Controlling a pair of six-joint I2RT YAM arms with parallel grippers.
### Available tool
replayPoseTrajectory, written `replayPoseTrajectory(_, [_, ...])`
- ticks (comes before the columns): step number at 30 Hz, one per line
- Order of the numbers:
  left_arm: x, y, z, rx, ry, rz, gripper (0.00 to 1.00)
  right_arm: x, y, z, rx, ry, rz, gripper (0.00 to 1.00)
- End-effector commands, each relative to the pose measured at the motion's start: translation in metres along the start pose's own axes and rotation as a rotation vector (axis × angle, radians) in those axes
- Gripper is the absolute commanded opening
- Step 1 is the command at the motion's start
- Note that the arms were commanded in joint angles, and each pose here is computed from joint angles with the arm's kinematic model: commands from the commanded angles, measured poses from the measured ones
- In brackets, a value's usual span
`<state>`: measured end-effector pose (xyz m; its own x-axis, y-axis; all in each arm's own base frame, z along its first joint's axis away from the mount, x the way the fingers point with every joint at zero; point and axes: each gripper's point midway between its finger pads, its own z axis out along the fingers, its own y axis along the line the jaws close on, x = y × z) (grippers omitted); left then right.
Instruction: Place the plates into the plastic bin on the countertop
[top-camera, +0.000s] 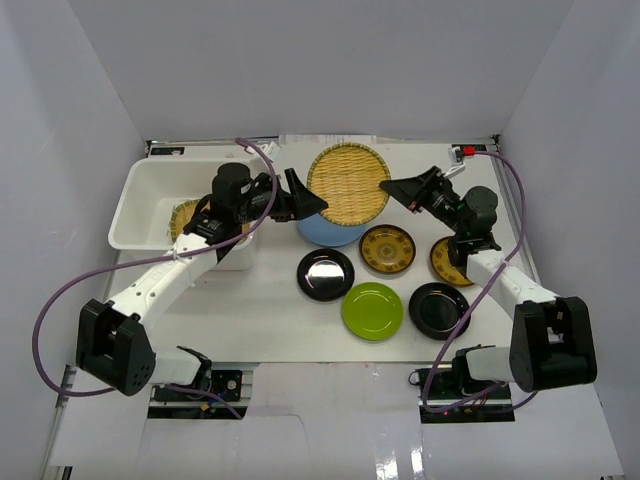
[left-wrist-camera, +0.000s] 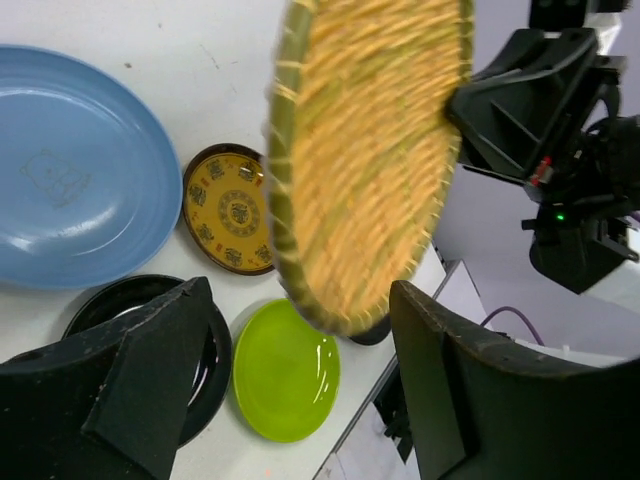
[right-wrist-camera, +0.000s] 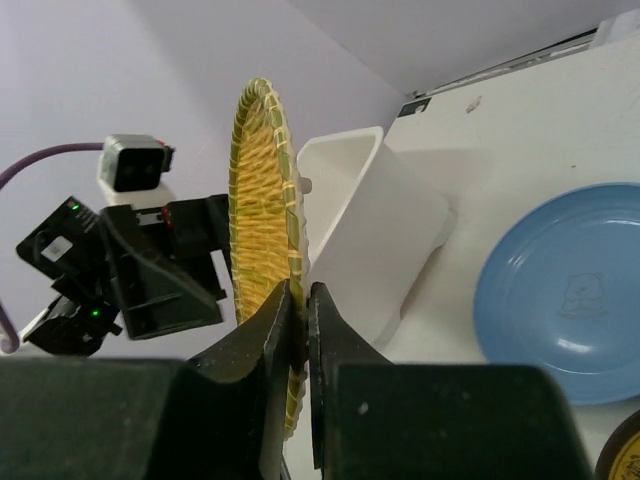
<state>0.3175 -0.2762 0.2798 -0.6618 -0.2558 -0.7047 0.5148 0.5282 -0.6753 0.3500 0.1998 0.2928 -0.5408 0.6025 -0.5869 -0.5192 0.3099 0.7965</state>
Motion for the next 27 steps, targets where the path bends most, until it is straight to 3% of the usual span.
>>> replayPoseTrajectory(1, [0.001, 0.006, 0.005, -0.035, -0.034, 0.015, 0.81, -0.004, 0.046, -0.006, -0.136, -0.017, -0.051, 0.08])
replayPoseTrajectory(2, [0.001, 0.01, 0.007, -0.052, -0.039, 0.017, 0.74, 0.002, 0.048, -0.005, -0.144, -0.003, -0.052, 0.08])
replayPoseTrajectory(6, [-0.002, 0.017, 0.01, -0.084, -0.057, 0.017, 0.15, 0.018, 0.041, -0.004, -0.134, 0.03, -0.025, 0.08])
replayPoseTrajectory(9, [-0.013, 0.016, 0.004, -0.11, -0.106, 0.03, 0.03, 0.025, 0.035, -0.005, -0.123, 0.048, -0.006, 0.1])
replayPoseTrajectory(10, [-0.016, 0.015, 0.002, -0.115, -0.119, 0.035, 0.0, 0.025, 0.035, -0.004, -0.127, 0.056, -0.007, 0.13])
replayPoseTrajectory(11, [-0.021, 0.01, -0.003, -0.113, -0.14, 0.049, 0.0, 0.027, 0.036, -0.004, -0.132, 0.064, -0.007, 0.22])
replayPoseTrajectory(13, [-0.032, 0.012, -0.009, -0.148, -0.189, 0.065, 0.0, 0.031, 0.036, -0.004, -0.136, 0.082, 0.003, 0.43])
replayPoseTrajectory(14, [-0.037, 0.014, -0.013, -0.171, -0.212, 0.072, 0.0, 0.035, 0.036, -0.005, -0.136, 0.09, 0.002, 0.61])
replayPoseTrajectory(17, [-0.061, 0.035, -0.036, -0.282, -0.299, 0.049, 0.0, 0.041, 0.032, -0.009, -0.111, 0.106, -0.012, 0.83])
replayPoseTrajectory(22, [-0.105, 0.097, -0.123, -0.453, -0.512, -0.169, 0.0, 0.049, 0.028, -0.021, -0.073, 0.12, -0.075, 0.87])
replayPoseTrajectory(27, [-0.104, 0.146, -0.189, -0.666, -0.649, -0.286, 0.0, 0.06, 0.016, -0.029, -0.022, 0.137, -0.102, 0.84])
